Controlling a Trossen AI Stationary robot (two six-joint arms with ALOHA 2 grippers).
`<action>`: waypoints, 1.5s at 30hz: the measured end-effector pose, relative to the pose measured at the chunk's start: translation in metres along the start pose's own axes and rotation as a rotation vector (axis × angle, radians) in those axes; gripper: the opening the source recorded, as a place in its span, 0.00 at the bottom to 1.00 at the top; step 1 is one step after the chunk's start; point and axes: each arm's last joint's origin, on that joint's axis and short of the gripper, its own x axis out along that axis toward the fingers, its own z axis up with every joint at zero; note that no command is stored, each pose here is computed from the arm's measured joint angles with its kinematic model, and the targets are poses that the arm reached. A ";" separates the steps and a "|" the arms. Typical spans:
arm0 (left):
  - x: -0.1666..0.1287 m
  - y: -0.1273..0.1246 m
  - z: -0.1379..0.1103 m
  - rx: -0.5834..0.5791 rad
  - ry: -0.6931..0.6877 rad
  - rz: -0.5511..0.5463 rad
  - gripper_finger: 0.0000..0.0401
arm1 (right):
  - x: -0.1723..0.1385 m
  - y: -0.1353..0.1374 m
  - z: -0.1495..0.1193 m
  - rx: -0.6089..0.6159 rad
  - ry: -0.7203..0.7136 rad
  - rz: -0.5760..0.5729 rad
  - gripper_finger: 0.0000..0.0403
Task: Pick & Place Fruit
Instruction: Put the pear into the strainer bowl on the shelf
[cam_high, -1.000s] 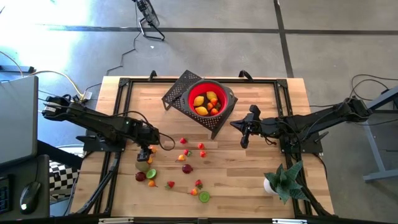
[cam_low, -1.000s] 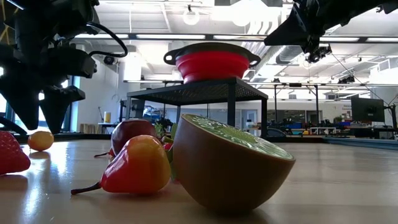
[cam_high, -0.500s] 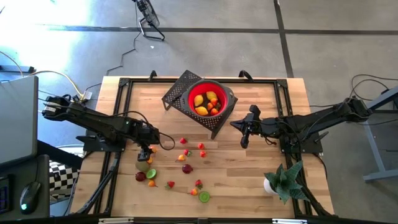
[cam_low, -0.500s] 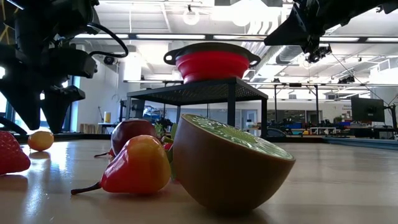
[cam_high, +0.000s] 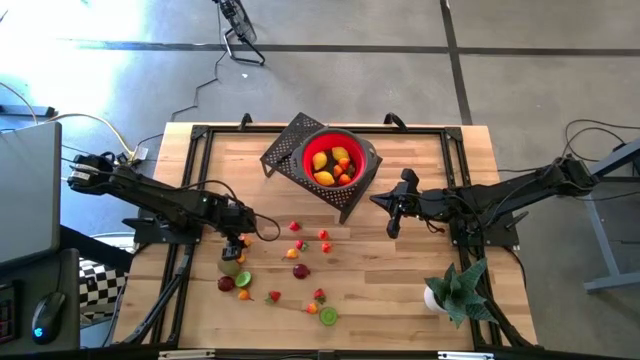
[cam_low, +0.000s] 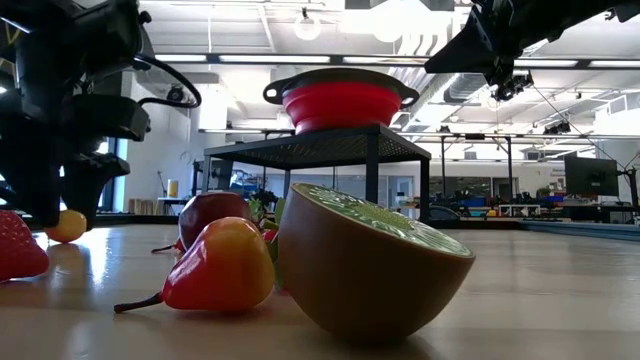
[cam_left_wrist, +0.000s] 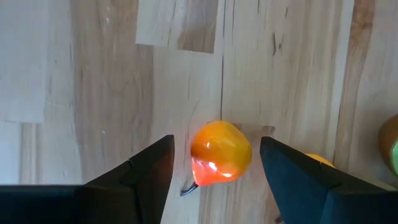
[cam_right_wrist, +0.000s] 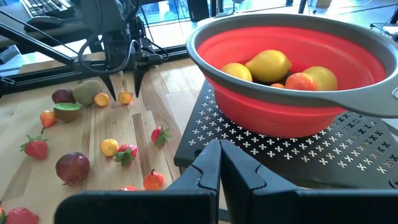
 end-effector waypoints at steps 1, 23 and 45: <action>0.000 0.000 0.000 0.000 0.001 0.001 0.58 | 0.000 0.000 0.000 0.000 0.000 0.000 0.01; 0.000 0.000 0.000 0.008 -0.001 0.014 0.58 | 0.000 0.000 0.000 -0.002 0.000 0.000 0.01; 0.009 0.003 -0.009 -0.023 -0.006 0.002 0.58 | 0.000 0.000 0.000 -0.002 0.001 0.000 0.01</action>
